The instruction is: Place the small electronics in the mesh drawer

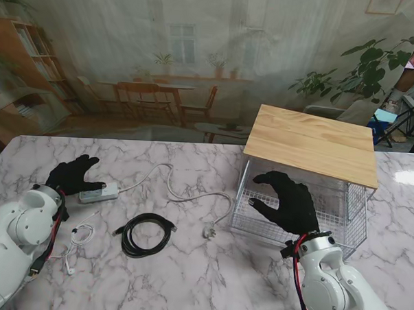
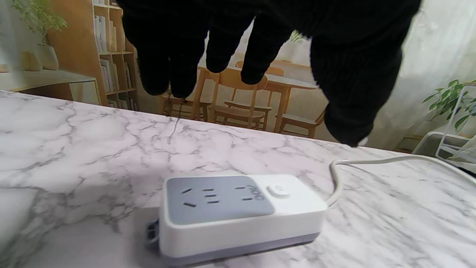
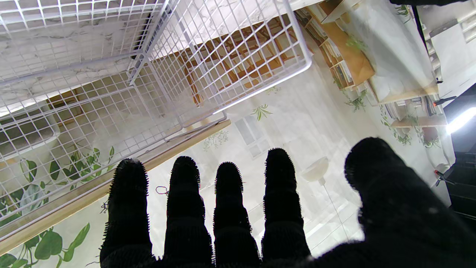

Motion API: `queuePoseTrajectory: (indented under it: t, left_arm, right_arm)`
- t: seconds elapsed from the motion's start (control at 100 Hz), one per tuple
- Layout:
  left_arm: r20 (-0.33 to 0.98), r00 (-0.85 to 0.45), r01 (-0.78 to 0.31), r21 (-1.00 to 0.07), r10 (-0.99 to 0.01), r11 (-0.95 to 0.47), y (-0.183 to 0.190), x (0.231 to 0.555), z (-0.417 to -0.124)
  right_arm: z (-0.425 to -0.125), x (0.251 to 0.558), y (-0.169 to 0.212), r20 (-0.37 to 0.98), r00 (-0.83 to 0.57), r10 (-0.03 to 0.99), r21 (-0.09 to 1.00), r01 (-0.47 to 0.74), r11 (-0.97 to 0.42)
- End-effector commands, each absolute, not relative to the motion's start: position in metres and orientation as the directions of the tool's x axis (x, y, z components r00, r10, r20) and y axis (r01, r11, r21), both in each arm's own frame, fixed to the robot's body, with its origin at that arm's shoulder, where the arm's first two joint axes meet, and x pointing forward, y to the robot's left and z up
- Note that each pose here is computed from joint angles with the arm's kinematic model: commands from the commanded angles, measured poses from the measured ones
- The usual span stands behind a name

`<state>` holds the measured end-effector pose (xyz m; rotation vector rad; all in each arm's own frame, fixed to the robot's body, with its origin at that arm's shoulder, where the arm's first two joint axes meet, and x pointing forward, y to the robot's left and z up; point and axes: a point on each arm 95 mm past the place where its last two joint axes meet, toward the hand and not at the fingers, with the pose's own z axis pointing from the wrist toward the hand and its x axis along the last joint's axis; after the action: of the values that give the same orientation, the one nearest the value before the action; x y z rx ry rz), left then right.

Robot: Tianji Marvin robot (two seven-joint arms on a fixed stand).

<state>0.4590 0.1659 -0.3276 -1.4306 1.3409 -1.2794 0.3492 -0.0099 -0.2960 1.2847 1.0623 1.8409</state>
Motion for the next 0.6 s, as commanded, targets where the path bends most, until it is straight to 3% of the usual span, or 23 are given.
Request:
queuePoseTrajectory:
  t: [0.0,0.59]
  left_arm:
    - [0.146,-0.052,-0.213,-0.968,-0.988,-0.132,0.169,0.462,-0.329]
    - [0.027,-0.049,-0.280,-0.960,-0.998,-0.013,0.177,0.464,-0.365]
  right_arm:
    - [-0.298,0.349,-0.010,0.427,-0.306,0.851,0.885,-0.052,-0.463]
    - [-0.298,0.351,-0.009,0.433,-0.302,0.849,0.883,-0.046,-0.467]
